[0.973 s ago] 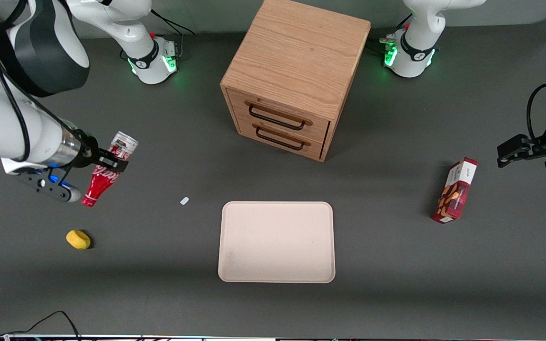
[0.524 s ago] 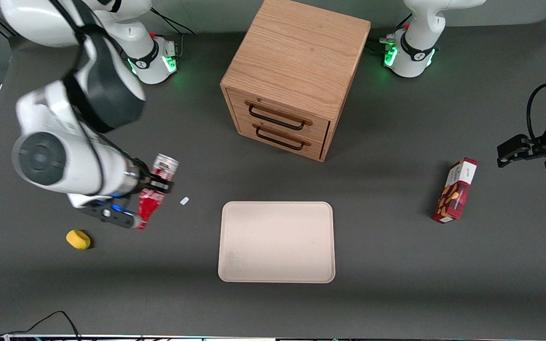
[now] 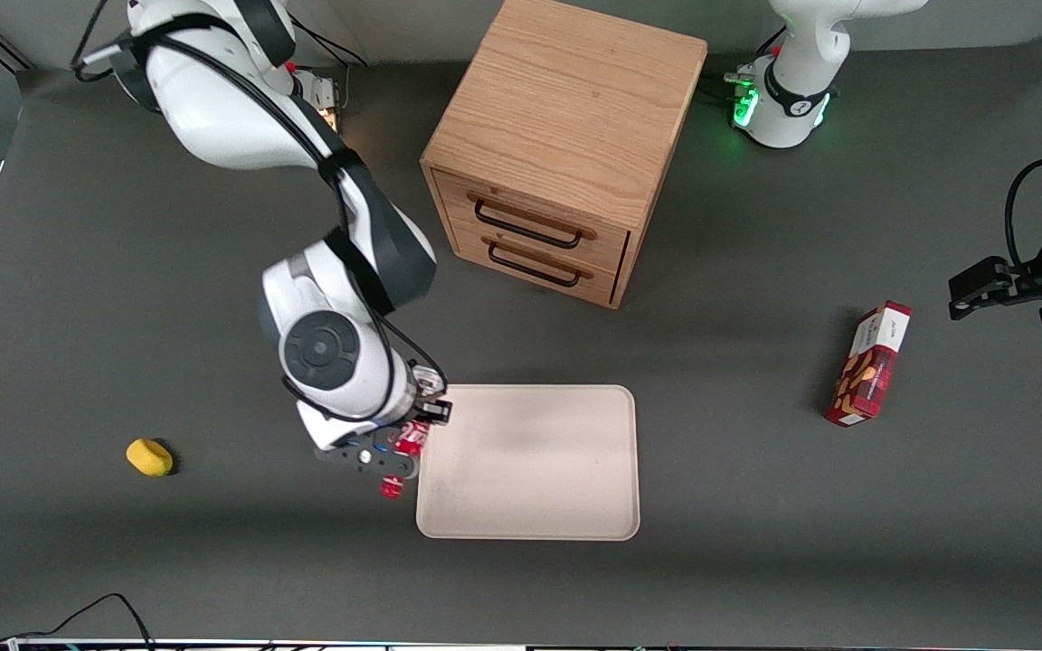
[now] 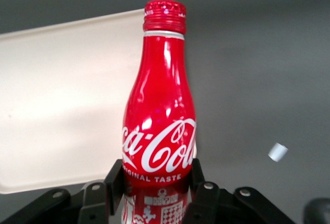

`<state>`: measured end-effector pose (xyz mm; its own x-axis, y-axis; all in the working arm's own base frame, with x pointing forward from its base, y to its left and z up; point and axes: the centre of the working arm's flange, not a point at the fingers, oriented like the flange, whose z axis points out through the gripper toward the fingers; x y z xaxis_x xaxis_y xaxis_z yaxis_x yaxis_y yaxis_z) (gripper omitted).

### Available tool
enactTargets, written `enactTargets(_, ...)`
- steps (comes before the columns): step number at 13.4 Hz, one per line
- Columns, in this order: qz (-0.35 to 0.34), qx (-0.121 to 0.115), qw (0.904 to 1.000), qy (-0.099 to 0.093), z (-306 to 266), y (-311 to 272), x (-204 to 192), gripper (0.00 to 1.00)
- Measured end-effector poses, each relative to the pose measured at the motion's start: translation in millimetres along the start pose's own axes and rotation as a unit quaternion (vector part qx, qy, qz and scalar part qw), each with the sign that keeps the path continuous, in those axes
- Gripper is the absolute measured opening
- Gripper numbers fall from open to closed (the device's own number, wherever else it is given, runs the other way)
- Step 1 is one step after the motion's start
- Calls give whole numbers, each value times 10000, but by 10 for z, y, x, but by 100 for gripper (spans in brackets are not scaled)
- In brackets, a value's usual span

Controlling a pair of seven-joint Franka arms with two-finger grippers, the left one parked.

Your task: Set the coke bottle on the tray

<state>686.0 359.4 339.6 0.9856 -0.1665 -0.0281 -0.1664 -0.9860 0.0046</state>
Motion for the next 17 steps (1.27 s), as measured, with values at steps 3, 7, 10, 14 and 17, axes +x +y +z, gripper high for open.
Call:
enactTargets(3, -778, -15, 9970, -27, 479, -94, 25, 54)
enactTargets(7, -1351, -14, 9908, 14, 811, -56, 113, 54)
enactTargets(10, -1411, 14, 9900, 59, 1073, -78, 132, 54)
enactTargets(14, -1395, 38, 9901, 135, 1210, -63, 169, 54)
enactTargets(17, -1368, 13, 9905, 133, 1289, -23, 196, 54)
